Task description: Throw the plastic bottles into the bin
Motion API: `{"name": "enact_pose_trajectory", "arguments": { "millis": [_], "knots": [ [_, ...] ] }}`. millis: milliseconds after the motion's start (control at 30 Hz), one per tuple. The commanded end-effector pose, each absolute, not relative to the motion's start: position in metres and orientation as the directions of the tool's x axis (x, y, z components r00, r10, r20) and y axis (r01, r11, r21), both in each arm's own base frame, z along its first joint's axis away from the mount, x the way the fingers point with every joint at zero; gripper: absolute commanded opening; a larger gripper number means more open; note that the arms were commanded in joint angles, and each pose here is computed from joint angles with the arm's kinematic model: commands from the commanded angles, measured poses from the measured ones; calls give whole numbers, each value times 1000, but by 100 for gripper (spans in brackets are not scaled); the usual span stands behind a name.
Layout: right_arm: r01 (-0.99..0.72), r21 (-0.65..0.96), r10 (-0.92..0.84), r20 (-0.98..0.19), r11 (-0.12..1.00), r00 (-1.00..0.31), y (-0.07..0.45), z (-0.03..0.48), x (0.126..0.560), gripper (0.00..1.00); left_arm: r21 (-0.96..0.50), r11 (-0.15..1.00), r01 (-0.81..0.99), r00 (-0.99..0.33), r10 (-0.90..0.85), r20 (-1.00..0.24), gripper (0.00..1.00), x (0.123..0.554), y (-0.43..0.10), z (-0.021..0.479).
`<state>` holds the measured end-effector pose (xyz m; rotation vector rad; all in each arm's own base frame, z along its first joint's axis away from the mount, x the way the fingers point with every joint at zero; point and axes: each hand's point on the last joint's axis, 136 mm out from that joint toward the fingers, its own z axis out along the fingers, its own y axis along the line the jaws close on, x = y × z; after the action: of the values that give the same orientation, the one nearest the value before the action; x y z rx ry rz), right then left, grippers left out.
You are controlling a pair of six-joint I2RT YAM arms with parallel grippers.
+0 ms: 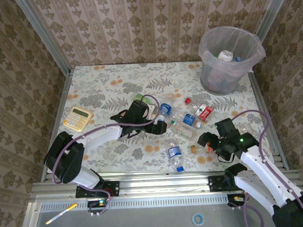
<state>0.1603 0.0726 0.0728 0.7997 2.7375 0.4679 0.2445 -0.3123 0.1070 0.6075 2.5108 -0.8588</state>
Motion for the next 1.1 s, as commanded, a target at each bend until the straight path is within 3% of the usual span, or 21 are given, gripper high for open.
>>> {"name": "enact_pose_trajectory", "arguments": {
  "millis": [0, 400, 500, 667, 900, 1067],
  "knots": [
    [548, 360, 629, -161, 755, -761, 66, 62, 173, 100, -459, 691, 558, -792, 278, -543, 97, 242, -313, 115],
    [634, 296, 694, -193, 715, -693, 44, 31, 190, 93, -449, 702, 553, -792, 275, -545, 97, 245, -305, 110],
    [630, 282, 686, -194, 723, -701, 44, 27, 194, 85, -455, 700, 550, -795, 272, -543, 97, 246, -304, 110],
    [620, 291, 681, -209, 728, -702, 43, 32, 193, 57, -461, 701, 544, -797, 261, -545, 96, 246, -302, 111],
    [552, 391, 661, -243, 737, -710, 52, 64, 188, 39, -476, 700, 532, -806, 246, -539, 96, 247, -297, 108],
    [461, 511, 642, -261, 726, -721, 73, 97, 195, 35, -488, 688, 537, -800, 233, -553, 96, 251, -299, 113]
  ]
}}
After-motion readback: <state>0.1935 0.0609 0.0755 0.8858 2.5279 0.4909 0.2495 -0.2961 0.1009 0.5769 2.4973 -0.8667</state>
